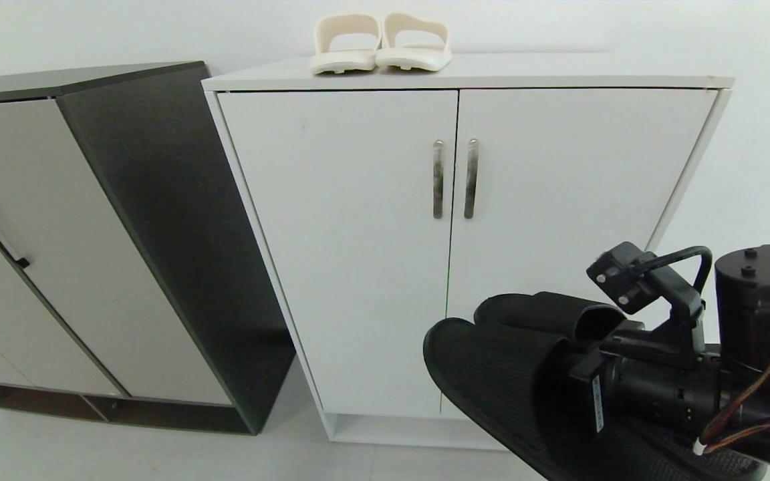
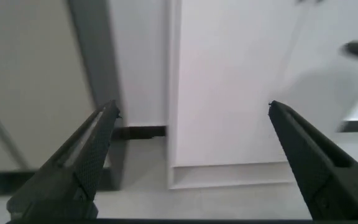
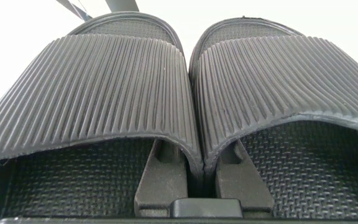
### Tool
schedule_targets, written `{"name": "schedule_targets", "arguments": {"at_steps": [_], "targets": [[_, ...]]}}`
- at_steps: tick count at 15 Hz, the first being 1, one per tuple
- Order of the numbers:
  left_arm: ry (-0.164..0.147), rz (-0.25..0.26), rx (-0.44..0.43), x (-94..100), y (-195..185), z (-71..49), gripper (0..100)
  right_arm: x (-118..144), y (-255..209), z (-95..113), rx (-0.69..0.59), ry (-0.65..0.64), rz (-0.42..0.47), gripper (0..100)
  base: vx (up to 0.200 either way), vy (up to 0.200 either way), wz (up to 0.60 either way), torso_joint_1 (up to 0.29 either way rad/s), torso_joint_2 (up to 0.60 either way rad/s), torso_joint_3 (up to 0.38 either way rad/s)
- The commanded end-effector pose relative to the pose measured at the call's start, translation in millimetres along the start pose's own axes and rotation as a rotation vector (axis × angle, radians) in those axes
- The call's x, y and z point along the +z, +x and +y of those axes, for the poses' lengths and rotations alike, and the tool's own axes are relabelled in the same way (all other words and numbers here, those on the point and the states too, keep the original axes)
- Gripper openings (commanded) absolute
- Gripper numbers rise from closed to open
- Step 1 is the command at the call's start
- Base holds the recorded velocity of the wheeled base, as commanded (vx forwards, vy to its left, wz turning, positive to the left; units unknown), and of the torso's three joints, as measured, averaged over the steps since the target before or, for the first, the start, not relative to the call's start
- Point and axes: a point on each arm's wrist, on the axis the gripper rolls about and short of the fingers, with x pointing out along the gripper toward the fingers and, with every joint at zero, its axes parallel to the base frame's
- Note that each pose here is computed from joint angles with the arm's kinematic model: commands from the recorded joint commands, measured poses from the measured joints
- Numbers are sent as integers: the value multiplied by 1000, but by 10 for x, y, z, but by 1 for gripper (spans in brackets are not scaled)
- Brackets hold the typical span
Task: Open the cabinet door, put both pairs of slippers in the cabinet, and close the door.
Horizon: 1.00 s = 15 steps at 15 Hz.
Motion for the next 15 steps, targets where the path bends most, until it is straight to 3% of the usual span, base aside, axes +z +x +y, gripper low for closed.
{"name": "schedule_targets", "arguments": {"at_steps": [1,3,4,5,6,7,8,10,15], "targets": [[-93,116,-198,608,402,-13,100,5,-11,0,-2,-4,-4,0,0,0,0,0,0,0],[-106,156,-300,683,694,-1,100,-14,-14,-10,-7,-19,2,0,0,0,0,0,0,0],[-109,161,-399,747,1034,-6,100,-19,-13,-30,-18,-24,2,0,0,0,0,0,0,0],[-109,161,-442,767,1164,-34,100,-25,-13,-30,-17,-25,6,0,0,0,0,0,0,0],[-113,174,-568,782,1406,-188,100,-28,-5,-30,-17,-25,7,0,0,0,0,0,0,0],[-114,177,-603,801,1481,-270,100,-30,-5,-30,-17,-25,9,0,0,0,0,0,0,0],[-106,190,-664,874,1645,-510,100,-41,-1,-31,-16,-25,13,0,0,0,0,0,0,0],[-110,187,-716,1016,1831,-817,100,-54,7,-36,-18,-25,19,0,0,0,0,0,0,0],[-113,195,-779,1153,2320,-1245,100,-102,17,-37,-14,-27,38,0,0,0,0,0,0,0]]}}
